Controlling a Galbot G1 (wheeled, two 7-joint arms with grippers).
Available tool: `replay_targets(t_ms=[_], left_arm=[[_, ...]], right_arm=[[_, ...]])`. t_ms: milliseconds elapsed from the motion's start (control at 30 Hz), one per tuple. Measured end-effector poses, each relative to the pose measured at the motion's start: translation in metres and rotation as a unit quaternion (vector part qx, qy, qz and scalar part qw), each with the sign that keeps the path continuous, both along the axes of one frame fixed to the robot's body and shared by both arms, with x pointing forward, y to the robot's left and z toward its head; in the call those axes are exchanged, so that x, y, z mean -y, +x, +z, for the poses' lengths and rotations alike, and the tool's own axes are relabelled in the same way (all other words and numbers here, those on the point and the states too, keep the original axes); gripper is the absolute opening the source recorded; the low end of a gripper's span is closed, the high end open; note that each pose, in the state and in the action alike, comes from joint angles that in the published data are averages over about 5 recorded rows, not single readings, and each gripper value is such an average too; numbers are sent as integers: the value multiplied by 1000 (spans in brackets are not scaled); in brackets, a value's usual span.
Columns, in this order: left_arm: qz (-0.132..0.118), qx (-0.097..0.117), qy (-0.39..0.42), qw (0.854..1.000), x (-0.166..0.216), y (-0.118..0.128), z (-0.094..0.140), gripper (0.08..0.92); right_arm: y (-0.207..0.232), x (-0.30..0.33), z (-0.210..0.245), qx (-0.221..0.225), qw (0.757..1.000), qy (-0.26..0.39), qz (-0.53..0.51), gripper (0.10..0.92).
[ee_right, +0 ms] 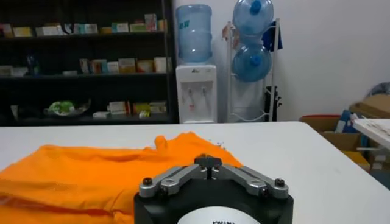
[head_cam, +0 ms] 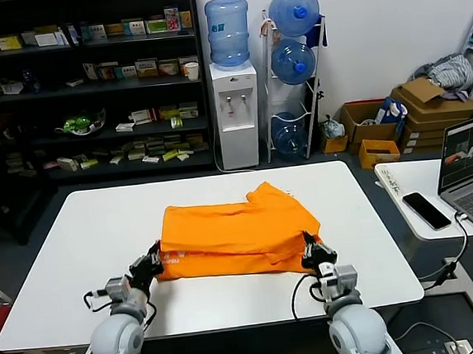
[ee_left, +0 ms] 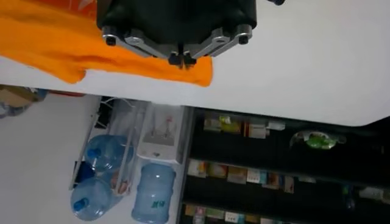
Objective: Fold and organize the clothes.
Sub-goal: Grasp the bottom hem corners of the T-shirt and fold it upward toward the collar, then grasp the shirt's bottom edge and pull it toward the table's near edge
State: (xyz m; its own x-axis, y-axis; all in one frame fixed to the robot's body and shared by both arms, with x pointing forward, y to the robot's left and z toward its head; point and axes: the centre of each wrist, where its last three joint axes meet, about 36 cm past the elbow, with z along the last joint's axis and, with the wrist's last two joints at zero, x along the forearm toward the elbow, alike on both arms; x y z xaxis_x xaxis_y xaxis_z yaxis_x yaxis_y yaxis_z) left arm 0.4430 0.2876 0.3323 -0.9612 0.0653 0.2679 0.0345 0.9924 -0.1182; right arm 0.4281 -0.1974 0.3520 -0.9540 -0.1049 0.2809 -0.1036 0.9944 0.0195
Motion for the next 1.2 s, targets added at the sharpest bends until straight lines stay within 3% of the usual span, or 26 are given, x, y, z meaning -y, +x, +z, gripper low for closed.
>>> replay_targets(t_ms=[233,700,1033,1200], left_arm=[[3,-4,20,1000,-10,15,-2,396],[0,-47,22,999,-16,-48,-29,783],[4,-56,10,998,-16,-49,-47,823],[7,-53,13,998,-16,-41,-50,796]], right_arm=[[7,10,-1,4,1000,-19,13,424],[-52,48,-30,-51,998,-26,16,800],[-54,51,-45,-81,997,-9,7,820],[-50,50,-47,-85,996,0,6,723]])
